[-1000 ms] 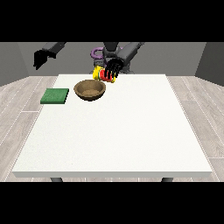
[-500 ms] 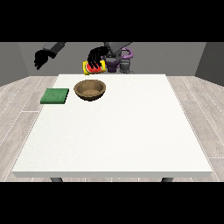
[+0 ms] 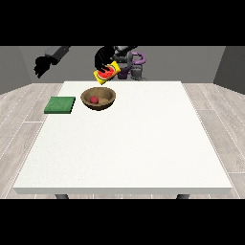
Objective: Pick the cup and pour the ball into the bowl, then pick the bowl and place it on the pad
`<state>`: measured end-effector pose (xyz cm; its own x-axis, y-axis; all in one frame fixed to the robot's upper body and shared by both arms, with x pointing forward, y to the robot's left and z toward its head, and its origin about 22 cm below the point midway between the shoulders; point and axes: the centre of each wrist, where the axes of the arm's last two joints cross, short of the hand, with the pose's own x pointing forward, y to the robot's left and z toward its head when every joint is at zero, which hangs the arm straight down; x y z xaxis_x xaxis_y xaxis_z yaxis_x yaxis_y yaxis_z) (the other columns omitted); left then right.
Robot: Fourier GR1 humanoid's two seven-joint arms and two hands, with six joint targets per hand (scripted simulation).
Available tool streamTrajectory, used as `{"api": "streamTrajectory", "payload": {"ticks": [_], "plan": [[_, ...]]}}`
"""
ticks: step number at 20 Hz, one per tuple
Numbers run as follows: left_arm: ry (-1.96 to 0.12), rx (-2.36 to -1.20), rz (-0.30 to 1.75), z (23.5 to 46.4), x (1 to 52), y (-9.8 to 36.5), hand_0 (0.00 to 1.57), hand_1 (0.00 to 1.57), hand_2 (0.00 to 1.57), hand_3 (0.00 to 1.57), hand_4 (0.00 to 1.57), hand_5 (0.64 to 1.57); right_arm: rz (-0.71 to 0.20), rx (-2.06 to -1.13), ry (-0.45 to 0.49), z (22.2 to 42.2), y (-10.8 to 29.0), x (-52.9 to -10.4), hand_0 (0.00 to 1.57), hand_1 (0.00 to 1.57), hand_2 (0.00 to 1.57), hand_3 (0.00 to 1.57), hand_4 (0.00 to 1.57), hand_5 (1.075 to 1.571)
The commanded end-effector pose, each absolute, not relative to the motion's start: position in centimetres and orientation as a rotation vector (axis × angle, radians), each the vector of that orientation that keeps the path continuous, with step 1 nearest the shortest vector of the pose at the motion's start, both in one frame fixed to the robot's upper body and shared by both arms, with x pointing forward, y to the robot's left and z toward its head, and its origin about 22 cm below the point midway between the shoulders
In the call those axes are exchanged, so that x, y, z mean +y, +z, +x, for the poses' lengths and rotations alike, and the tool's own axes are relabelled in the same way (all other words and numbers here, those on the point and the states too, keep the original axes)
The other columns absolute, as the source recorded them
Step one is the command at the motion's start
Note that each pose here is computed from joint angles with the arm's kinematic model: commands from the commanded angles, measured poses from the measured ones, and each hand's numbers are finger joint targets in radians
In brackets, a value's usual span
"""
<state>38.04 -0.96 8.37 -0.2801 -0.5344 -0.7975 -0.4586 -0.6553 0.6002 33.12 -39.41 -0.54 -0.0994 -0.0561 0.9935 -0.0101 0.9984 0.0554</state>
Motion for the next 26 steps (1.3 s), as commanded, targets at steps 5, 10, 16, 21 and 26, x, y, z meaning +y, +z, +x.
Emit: {"api": "streamTrajectory", "payload": {"ticks": [5, 10, 16, 21, 26], "plan": [[-2.123, -1.363, 1.771, 37.4, -1.4, 9.9, 1.51, 1.51, 1.57, 1.57, 1.21, 1.467, 0.024, -1.622, -0.083, 31.6, -2.7, -39.3, 0.00, 0.00, 0.00, 0.20, 0.76, 1.554], [-1.380, -1.560, 1.397, 38.7, 2.2, 10.8, 0.00, 0.00, 1.57, 1.57, 1.06, 1.541, 0.030, -1.596, -0.094, 30.5, -3.6, -39.4, 0.00, 0.00, 0.16, 0.23, 0.74, 1.551], [-0.916, -1.689, 1.073, 37.9, 5.0, 9.2, 1.12, 1.12, 1.57, 1.57, 1.04, 1.570, 0.051, -1.585, -0.083, 33.4, -2.1, -35.9, 0.00, 0.00, 0.18, 0.30, 0.76, 1.556], [-0.439, -1.813, 0.781, 36.6, 6.8, 10.8, 1.35, 1.35, 1.57, 1.57, 0.96, 1.531, 0.106, -1.505, -0.107, 33.5, -4.5, -31.6, 0.00, 0.00, 0.00, 0.00, 0.73, 1.569], [-0.267, -1.825, 0.576, 34.8, 10.4, 7.6, 1.18, 1.18, 1.53, 1.44, 0.92, 1.553, 0.095, -1.421, -0.181, 34.8, -3.9, -29.0, 0.00, 0.00, 0.00, 0.00, 0.63, 1.570]]}}
